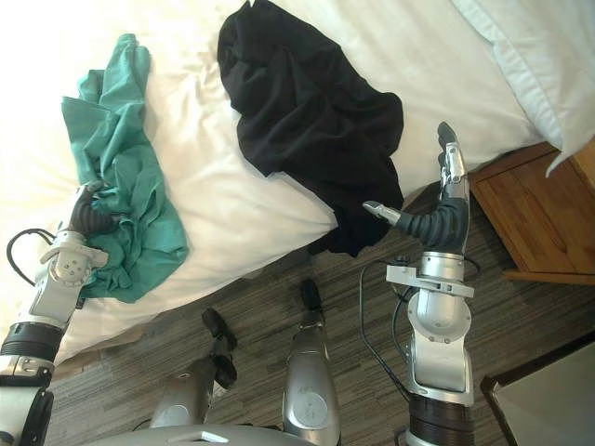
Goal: Tidy the bed and pick cloth on bed and put in laundry
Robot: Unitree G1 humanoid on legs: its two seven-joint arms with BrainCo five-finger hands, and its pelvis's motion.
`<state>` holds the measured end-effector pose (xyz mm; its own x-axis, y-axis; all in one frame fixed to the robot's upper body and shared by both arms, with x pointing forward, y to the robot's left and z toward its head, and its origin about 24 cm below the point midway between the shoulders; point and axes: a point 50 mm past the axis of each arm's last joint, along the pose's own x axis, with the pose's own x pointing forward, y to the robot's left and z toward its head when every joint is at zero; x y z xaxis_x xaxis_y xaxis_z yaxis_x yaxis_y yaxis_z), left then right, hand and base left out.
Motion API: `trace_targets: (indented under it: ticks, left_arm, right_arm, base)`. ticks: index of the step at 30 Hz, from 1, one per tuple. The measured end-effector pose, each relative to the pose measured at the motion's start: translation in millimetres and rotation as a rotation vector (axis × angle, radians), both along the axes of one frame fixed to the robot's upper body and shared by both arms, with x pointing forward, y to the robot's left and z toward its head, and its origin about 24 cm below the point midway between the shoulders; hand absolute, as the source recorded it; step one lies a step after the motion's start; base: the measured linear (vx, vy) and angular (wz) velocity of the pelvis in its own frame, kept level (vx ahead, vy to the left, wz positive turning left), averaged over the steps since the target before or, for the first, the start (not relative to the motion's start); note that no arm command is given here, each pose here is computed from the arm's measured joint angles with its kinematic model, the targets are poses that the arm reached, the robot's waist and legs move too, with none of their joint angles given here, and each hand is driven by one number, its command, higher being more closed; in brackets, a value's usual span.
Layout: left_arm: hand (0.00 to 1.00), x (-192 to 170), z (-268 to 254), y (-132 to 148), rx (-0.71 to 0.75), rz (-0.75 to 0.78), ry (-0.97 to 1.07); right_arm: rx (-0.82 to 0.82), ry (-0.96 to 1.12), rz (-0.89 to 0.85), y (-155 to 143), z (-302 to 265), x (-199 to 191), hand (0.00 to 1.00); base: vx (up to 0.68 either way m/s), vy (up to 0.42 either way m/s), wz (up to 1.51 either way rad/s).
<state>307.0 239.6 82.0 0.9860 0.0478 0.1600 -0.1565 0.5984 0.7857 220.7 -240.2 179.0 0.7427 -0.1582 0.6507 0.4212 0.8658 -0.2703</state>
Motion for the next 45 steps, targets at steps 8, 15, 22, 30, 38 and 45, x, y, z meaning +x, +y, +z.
trace_targets:
  ticks: [8,15,22,30,38,45]
  left_arm:
    - [1.00,-70,-35,-23,-0.348,-0.298,0.184]
    - [1.00,-130,-74,-34,-0.869,-0.291,0.372]
    - [1.00,-147,-86,-29,-1.040,-0.221,0.403]
    - [1.00,-152,-96,-21,-1.081,-0.168,0.425]
    - [1.00,-151,-94,-16,-1.117,-0.152,0.398]
    - [1.00,-148,-80,6,-1.106,-0.128,0.330]
  right_arm:
    - [-0.172,-0.025,-0.031,-3,18,7,0.00]
    - [-0.286,0.176,-0.149,-38,1,33,0.00]
    - [-0.373,0.313,-0.223,-58,-4,56,0.00]
    - [-0.454,0.394,-0.232,-67,9,85,0.00]
    - [-0.554,0.378,-0.306,-84,49,96,1.00]
    - [-0.496,0.322,-0.318,-100,75,88,1.00]
  base:
    - [0.10,0.006,0.20]
    - [0.06,-0.003,0.31]
    - [0.00,0.007,0.08]
    - [0.01,0.008,0.10]
    - [-0.01,0.011,0.08]
    - [-0.02,0.020,-0.03]
